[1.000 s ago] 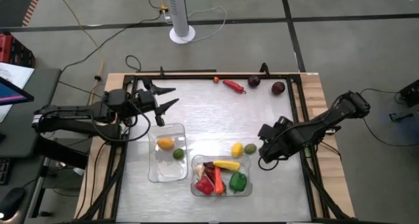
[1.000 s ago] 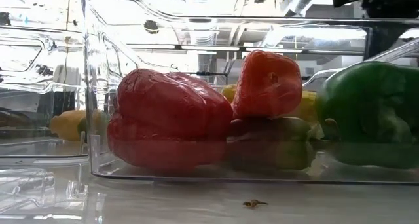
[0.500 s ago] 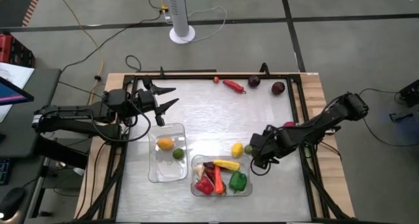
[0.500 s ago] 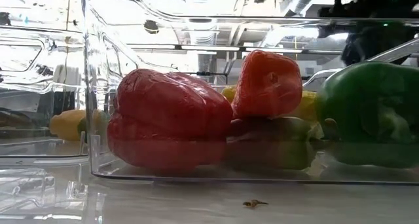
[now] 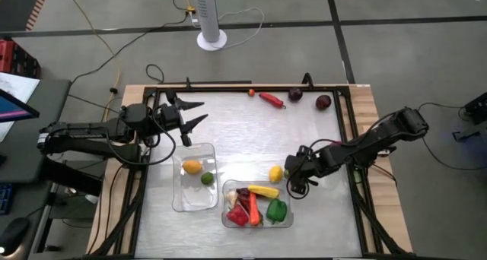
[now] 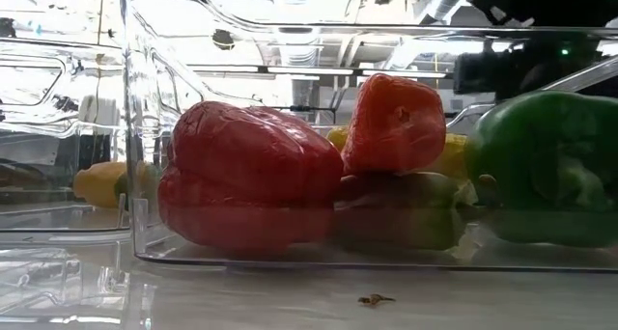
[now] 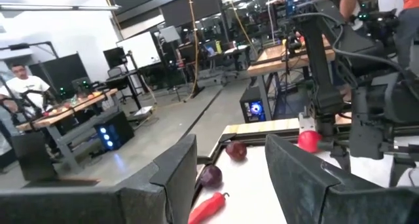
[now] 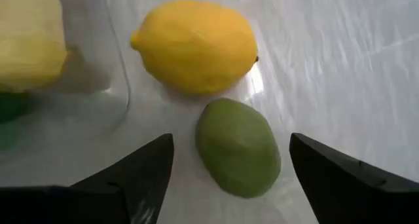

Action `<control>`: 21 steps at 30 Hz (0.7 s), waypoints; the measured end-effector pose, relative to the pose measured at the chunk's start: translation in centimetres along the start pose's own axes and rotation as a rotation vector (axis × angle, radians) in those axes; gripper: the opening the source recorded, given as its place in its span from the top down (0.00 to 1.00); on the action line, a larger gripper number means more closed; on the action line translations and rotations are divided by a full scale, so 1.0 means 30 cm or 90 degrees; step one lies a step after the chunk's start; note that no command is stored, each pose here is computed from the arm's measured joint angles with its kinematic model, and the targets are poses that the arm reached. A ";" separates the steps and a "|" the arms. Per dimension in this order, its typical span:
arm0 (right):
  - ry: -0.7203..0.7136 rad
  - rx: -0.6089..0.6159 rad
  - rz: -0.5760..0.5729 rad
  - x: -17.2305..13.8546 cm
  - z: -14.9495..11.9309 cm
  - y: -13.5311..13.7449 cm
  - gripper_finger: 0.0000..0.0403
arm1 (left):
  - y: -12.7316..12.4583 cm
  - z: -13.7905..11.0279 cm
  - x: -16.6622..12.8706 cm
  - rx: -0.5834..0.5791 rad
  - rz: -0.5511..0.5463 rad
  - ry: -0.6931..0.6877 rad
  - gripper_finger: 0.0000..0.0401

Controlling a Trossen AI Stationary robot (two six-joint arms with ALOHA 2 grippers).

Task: Sort produce into baskets
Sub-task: Put the green lime into the left transparent bin

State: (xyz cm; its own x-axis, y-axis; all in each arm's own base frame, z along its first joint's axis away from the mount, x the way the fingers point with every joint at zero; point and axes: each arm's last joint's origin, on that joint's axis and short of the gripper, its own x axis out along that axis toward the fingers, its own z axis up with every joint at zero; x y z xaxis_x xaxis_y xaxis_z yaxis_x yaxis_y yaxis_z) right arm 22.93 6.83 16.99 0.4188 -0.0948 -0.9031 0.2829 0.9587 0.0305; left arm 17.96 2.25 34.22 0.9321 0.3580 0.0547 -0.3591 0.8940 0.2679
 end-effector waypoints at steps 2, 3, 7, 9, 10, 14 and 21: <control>0.002 0.006 0.004 0.015 -0.009 -0.012 0.20 | 0.001 0.000 0.000 0.000 0.007 0.002 0.58; 0.007 0.009 0.004 0.022 -0.016 -0.019 0.20 | 0.001 -0.001 0.000 0.000 0.009 0.003 0.58; 0.018 0.015 -0.005 0.034 -0.027 -0.035 0.24 | 0.001 -0.001 0.000 0.000 0.009 0.003 0.58; 0.017 0.017 -0.008 0.035 -0.027 -0.037 0.28 | 0.001 -0.001 0.000 0.000 0.009 0.003 0.58; 0.016 0.018 -0.009 0.035 -0.025 -0.039 0.30 | 0.001 -0.001 0.000 0.001 0.009 0.003 0.58; 0.016 0.017 -0.010 0.035 -0.025 -0.040 0.40 | 0.001 -0.002 0.000 0.010 0.008 0.005 0.58; 0.036 0.003 -0.022 0.014 -0.012 -0.038 0.56 | 0.001 -0.002 0.000 0.016 0.008 0.005 0.58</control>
State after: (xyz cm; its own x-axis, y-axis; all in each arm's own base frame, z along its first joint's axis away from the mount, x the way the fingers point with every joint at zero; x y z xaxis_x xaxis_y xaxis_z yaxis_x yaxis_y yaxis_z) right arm 22.48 5.80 16.42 0.3591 -0.1126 -0.9265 0.3006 0.9538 0.0006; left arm 17.94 2.29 34.18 0.9271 0.3715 0.0504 -0.3695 0.8825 0.2911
